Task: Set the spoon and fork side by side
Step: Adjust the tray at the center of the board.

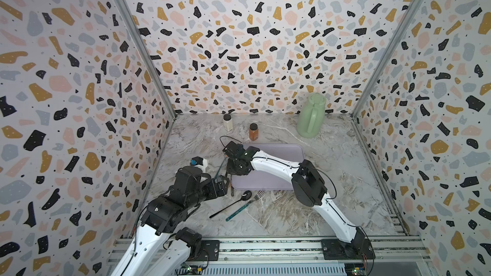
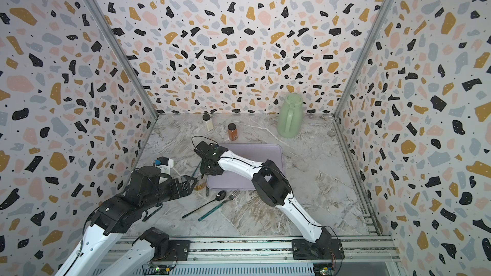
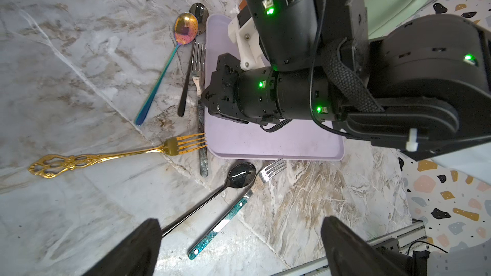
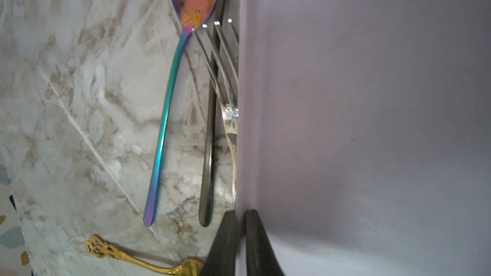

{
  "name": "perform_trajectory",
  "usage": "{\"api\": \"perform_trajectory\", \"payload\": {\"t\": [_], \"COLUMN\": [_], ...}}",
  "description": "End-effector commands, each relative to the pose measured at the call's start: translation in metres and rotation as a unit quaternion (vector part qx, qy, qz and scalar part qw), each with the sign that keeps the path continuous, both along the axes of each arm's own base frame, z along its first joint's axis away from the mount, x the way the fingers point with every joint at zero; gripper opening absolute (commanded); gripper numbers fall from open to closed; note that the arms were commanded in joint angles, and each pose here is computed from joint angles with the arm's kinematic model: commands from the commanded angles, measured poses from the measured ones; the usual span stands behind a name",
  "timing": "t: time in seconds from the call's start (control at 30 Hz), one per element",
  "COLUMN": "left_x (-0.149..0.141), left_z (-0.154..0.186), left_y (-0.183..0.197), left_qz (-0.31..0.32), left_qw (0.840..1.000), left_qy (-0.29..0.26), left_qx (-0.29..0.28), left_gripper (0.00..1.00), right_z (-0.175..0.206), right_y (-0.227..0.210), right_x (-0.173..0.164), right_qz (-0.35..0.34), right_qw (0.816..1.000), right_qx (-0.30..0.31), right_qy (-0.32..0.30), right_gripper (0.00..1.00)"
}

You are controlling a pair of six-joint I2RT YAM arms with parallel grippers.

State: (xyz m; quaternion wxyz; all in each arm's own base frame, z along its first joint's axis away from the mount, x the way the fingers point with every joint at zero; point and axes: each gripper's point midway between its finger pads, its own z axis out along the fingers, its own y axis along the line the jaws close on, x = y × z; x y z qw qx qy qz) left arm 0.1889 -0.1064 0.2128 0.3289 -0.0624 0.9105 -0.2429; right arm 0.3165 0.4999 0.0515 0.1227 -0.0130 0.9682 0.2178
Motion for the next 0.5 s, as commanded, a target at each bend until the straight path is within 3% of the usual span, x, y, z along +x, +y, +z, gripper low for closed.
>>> {"api": "perform_trajectory", "payload": {"t": [0.0, 0.17, 0.47], "left_x": [0.000, -0.003, -0.005], "left_z": [0.020, 0.016, 0.004], "left_y": [0.001, 0.002, -0.004], "left_qz": [-0.003, -0.005, -0.020], "left_qw": [1.000, 1.000, 1.000], "left_qy": [-0.028, -0.022, -0.011], "left_qx": [-0.004, 0.001, -0.006], "left_gripper": [0.96, 0.96, 0.96], "right_z": [0.055, 0.084, 0.112], "right_y": [0.017, 0.003, -0.045], "right_x": [0.005, 0.007, 0.009], "right_qz": [0.012, 0.017, 0.015], "right_qw": [0.998, 0.996, 0.995], "right_qx": [0.054, 0.054, 0.040], "right_qy": [-0.036, -0.062, -0.085], "right_gripper": [0.18, 0.25, 0.26]}}
